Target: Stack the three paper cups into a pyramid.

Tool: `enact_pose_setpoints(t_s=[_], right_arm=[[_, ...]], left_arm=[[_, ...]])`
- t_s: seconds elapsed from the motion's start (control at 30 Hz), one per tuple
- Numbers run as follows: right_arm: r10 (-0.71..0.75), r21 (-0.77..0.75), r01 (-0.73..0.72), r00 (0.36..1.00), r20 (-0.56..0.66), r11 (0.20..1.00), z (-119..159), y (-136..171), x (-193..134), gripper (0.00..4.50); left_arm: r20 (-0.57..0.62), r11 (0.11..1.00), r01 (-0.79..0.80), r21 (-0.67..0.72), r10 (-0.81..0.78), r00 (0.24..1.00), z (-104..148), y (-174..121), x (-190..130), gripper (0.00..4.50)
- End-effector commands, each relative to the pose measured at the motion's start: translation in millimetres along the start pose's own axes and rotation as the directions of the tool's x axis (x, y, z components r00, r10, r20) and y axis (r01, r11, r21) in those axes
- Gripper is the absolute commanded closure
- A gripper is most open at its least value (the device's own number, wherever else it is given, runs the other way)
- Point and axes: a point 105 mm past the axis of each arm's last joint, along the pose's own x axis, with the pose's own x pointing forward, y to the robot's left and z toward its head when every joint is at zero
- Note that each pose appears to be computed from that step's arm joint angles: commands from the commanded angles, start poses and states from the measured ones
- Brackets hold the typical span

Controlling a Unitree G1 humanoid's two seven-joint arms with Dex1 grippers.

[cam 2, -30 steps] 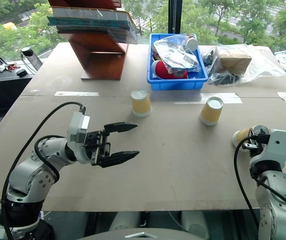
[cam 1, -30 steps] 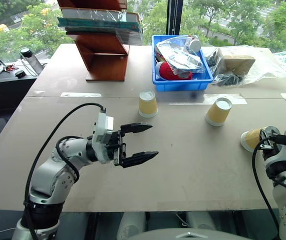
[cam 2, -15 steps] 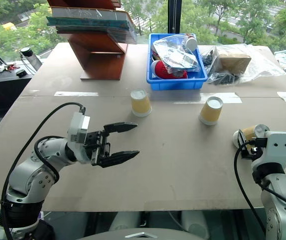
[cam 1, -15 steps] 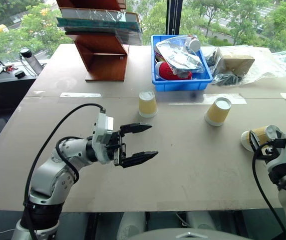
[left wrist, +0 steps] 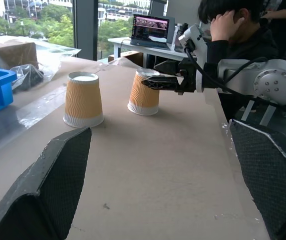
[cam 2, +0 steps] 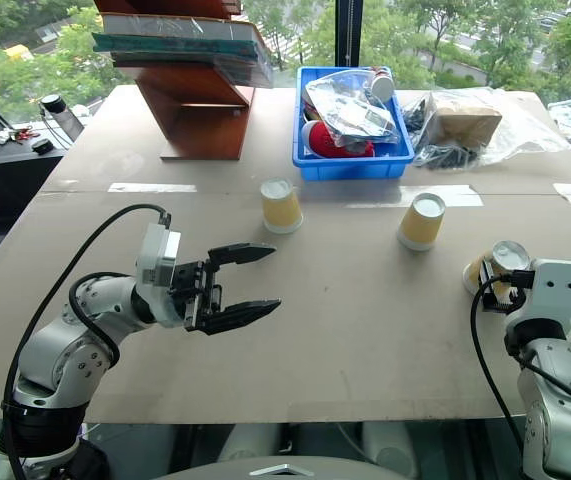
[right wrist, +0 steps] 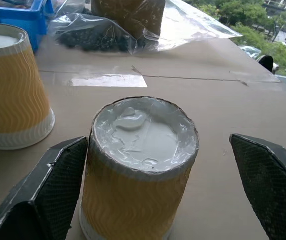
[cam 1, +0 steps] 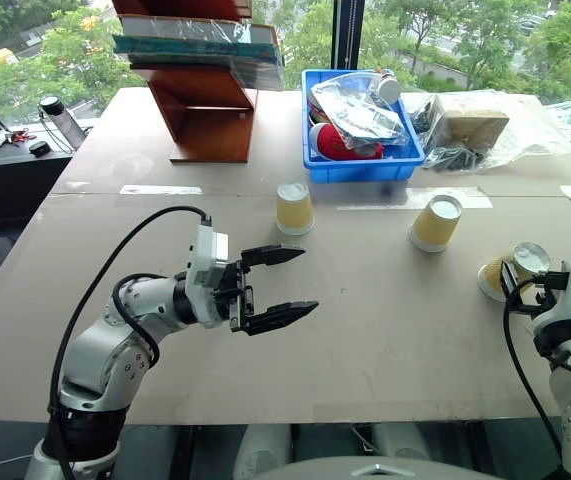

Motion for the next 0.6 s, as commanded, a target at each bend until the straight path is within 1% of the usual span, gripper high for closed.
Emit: enact_pose_setpoints(t_s=[0.03,0.13,0.17,0.23,0.27,0.33,0.37,0.47,0.53,0.6], right_arm=[[-0.024,0.020,0.024,0.999,0.033,1.000,8,-9,4,0.03],[-0.015,0.042,0.013,0.999,0.037,0.999,9,-9,10,0.03],[-0.008,0.051,0.007,0.999,0.035,0.999,9,-8,11,0.26],[-0.003,0.058,0.001,0.999,0.034,0.998,9,-7,12,0.86],[0.000,0.055,-0.002,0.999,0.035,0.998,9,-7,12,1.52],[0.007,0.046,-0.009,0.999,0.037,0.999,10,-6,12,2.22],[0.011,0.029,-0.012,0.999,0.038,1.000,12,-7,11,2.33],[0.089,-0.024,-0.088,0.994,0.059,0.996,21,1,3,2.33],[0.271,-0.047,-0.269,0.960,0.066,0.962,32,26,-12,2.33],[0.499,-0.059,-0.497,0.865,0.053,0.866,43,61,-35,2.33]], left_arm=[[0.011,0.999,0.020,0.031,-0.020,1.000,7,-4,-1,0.00],[0.007,0.999,0.020,0.033,-0.020,1.000,6,-3,-3,0.00],[0.007,0.999,0.020,0.033,-0.020,1.000,6,-3,-3,0.00],[0.006,0.999,0.019,0.035,-0.019,1.000,6,-3,-4,0.00],[0.006,0.999,0.018,0.035,-0.019,1.000,6,-3,-4,0.00],[0.004,0.999,0.016,0.035,-0.016,1.000,6,-3,-4,0.00],[0.002,0.999,0.013,0.033,-0.013,1.000,5,-3,-5,0.00],[-0.003,0.999,-0.009,0.031,0.009,1.000,2,0,-8,0.00],[0.001,0.999,-0.046,0.029,0.046,0.999,1,4,-13,0.00],[-0.001,0.995,-0.100,0.019,0.100,0.995,-1,11,-20,0.00]])
